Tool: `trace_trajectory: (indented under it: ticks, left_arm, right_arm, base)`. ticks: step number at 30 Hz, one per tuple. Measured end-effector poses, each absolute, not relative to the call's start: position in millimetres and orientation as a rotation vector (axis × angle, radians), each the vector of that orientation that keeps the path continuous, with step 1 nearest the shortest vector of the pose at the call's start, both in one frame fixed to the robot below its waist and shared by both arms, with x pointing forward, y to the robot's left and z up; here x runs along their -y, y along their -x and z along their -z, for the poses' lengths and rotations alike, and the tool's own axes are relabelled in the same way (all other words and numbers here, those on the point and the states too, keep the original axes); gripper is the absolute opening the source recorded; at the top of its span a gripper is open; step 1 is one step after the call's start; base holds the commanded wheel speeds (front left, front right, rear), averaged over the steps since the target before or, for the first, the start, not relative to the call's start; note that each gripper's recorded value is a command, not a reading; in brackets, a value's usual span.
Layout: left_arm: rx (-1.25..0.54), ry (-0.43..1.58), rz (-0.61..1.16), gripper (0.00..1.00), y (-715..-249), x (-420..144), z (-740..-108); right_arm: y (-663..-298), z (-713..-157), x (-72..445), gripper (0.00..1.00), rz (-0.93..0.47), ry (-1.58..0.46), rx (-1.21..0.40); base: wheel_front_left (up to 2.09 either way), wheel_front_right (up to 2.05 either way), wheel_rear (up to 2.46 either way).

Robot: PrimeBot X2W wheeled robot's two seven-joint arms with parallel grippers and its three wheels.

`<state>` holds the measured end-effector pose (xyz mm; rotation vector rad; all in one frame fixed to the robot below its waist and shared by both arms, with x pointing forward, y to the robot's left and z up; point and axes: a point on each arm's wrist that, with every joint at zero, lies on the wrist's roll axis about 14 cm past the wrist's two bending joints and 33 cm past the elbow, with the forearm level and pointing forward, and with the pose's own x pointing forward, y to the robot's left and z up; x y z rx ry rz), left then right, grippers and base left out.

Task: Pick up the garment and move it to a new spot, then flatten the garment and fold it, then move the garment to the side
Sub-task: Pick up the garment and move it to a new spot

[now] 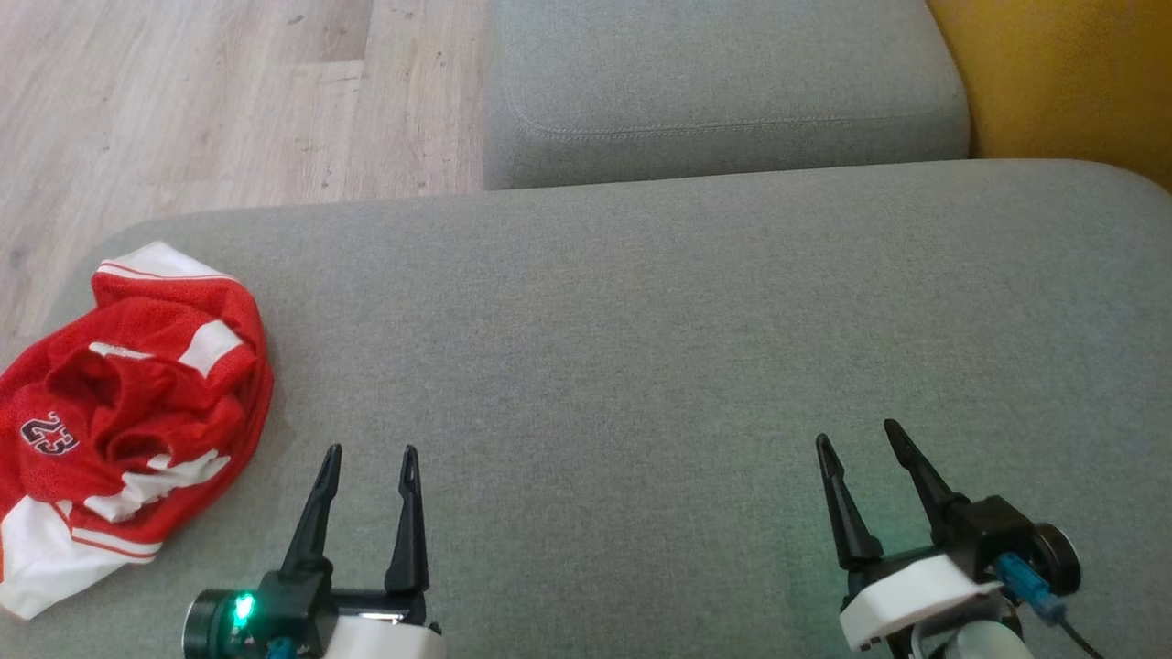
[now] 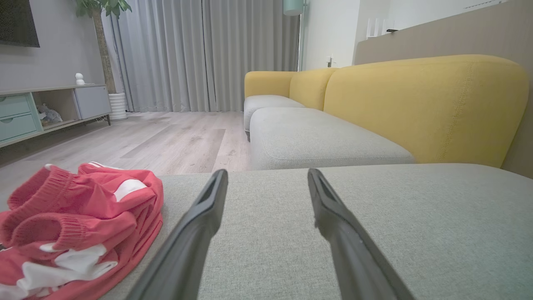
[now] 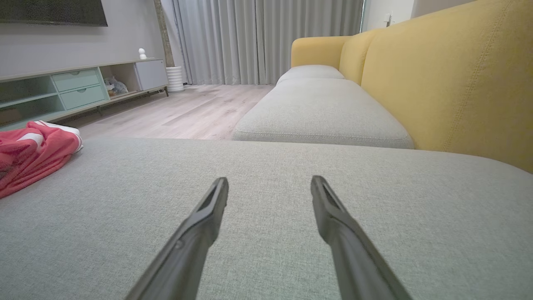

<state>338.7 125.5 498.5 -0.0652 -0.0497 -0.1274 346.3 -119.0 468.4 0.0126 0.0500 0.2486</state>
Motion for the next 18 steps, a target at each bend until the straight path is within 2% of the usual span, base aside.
trace_trajectory:
  ticks: [9, 18]
  left_arm:
    - [0.037, 0.065, 0.115, 1.00, -332, -130, -494]
    - [0.028, 0.066, -0.018, 1.00, -313, -169, -489]
  right_arm:
    - [-350, -469, 119, 1.00, -0.252, -0.010, -0.050]
    - [-363, -468, 77, 1.00, -0.381, -0.002, -0.056]
  base:
    - [0.00, 0.00, 0.00]
    - [0.00, 0.00, 0.00]
